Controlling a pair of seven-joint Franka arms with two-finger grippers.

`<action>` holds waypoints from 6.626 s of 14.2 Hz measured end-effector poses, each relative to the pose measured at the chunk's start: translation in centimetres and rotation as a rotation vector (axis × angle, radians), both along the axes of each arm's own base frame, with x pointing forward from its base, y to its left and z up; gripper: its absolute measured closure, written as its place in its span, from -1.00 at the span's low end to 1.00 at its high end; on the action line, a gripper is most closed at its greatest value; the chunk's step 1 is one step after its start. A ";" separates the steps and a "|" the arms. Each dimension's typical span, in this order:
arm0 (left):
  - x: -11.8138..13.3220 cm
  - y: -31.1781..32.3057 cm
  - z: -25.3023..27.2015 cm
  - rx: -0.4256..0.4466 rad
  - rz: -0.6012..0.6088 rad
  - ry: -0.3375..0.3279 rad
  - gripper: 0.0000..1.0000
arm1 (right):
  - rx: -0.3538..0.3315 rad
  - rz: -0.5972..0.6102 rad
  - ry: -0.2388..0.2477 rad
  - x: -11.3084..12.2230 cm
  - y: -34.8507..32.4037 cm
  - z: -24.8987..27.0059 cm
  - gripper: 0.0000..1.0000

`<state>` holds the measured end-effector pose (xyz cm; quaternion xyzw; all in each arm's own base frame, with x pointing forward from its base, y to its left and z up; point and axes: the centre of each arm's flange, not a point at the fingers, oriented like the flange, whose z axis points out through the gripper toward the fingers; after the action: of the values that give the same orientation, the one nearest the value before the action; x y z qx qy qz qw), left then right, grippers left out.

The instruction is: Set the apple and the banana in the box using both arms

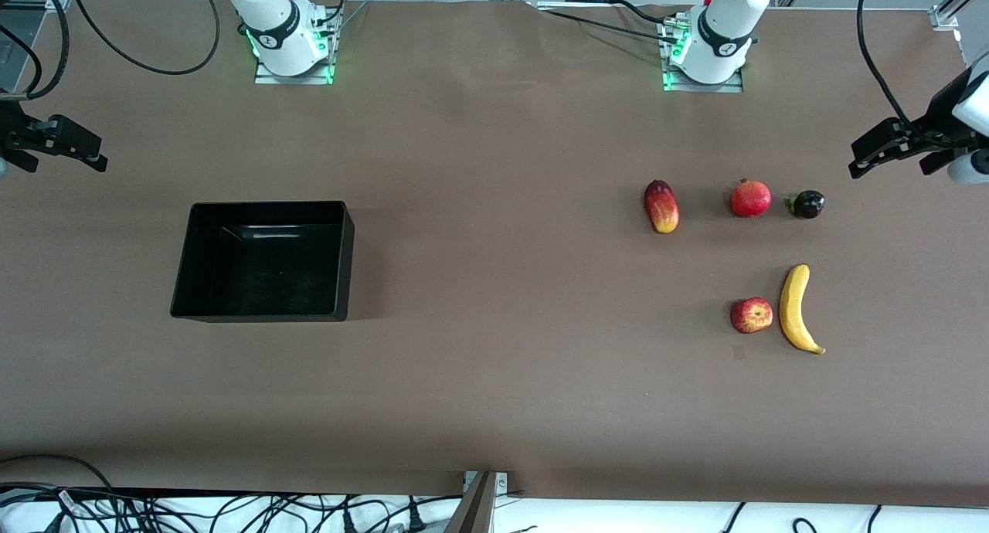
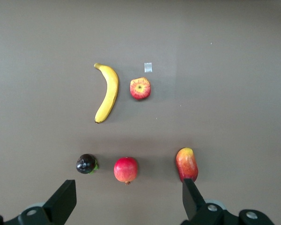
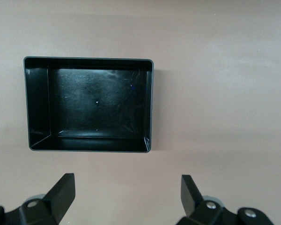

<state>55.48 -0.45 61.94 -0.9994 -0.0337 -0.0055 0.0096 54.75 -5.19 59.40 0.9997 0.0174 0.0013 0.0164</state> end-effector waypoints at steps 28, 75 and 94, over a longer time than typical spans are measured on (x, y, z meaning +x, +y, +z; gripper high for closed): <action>5.2 0.0 -9.2 -0.011 -0.003 -0.014 -1.00 | 0.006 -0.021 0.138 1.9 -1.4 -6.2 -1.00; 2.0 -25.4 -27.7 -0.055 0.247 0.013 -0.31 | 0.131 -0.098 -0.091 1.8 44.2 -28.2 0.89; 0.1 -36.0 -35.4 -0.072 0.265 0.035 -0.31 | 0.234 -0.020 -0.189 0.6 51.3 -34.9 0.62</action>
<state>55.55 -36.48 26.50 -0.9858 -0.1653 0.0145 -0.0253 55.39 46.13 24.52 0.9904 0.0054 0.0970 -0.0987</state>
